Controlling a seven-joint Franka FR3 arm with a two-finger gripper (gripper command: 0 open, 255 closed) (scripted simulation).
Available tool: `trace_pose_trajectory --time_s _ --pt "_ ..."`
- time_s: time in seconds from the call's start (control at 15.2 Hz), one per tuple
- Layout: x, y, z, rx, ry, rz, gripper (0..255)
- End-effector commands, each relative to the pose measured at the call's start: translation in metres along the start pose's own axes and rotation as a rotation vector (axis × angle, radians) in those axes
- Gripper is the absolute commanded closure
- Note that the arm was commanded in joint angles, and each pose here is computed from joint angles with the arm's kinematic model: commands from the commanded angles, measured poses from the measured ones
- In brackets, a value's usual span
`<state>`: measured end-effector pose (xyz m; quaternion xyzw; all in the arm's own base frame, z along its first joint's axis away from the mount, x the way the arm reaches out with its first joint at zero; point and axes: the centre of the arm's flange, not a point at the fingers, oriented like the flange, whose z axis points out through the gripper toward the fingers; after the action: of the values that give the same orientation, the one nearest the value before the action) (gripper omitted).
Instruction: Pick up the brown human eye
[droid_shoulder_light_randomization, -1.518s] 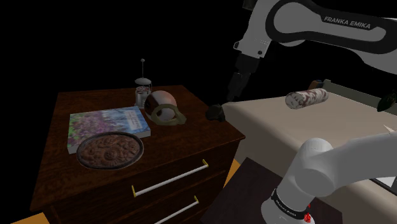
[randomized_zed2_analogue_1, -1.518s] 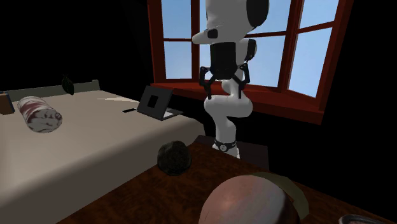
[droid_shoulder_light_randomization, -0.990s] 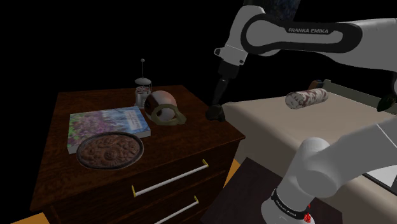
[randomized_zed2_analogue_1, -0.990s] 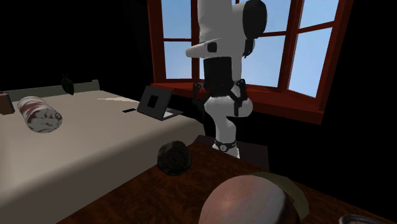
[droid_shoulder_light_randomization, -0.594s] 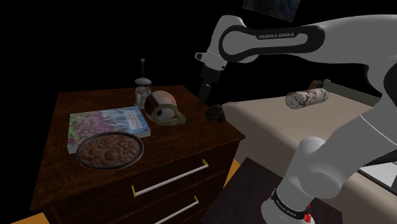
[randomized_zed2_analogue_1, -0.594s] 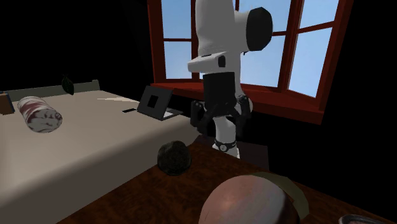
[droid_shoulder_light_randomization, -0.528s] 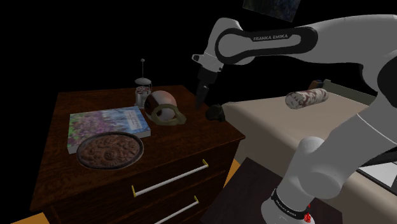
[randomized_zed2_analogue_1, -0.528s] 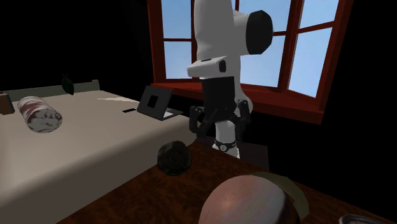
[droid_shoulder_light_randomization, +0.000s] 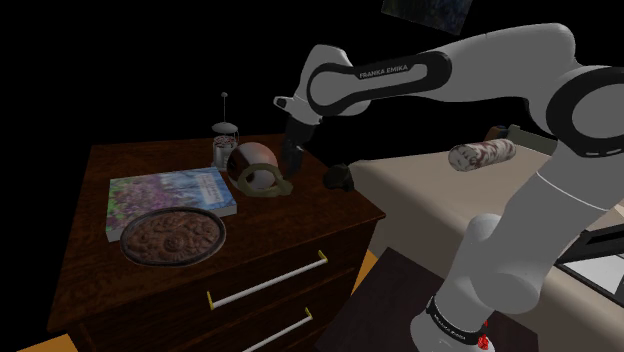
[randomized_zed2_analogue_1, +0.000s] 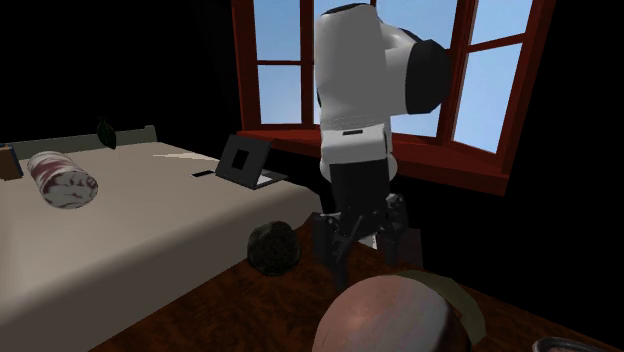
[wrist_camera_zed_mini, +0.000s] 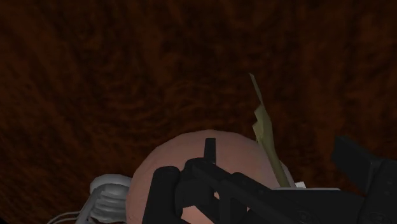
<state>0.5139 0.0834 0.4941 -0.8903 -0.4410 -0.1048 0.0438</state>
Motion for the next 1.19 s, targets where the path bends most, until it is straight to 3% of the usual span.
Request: trace_pose_trajectory --time_s 0.0,0.33,0.4,1.12 --pt "-0.001 -0.001 0.010 0.000 0.001 -0.005 0" --pt "-0.005 -0.001 0.028 0.000 0.001 -0.005 0" --pt "-0.004 -0.001 0.028 0.000 0.001 -0.005 255" --pt "-0.003 -0.001 0.018 0.000 0.001 -0.005 255"
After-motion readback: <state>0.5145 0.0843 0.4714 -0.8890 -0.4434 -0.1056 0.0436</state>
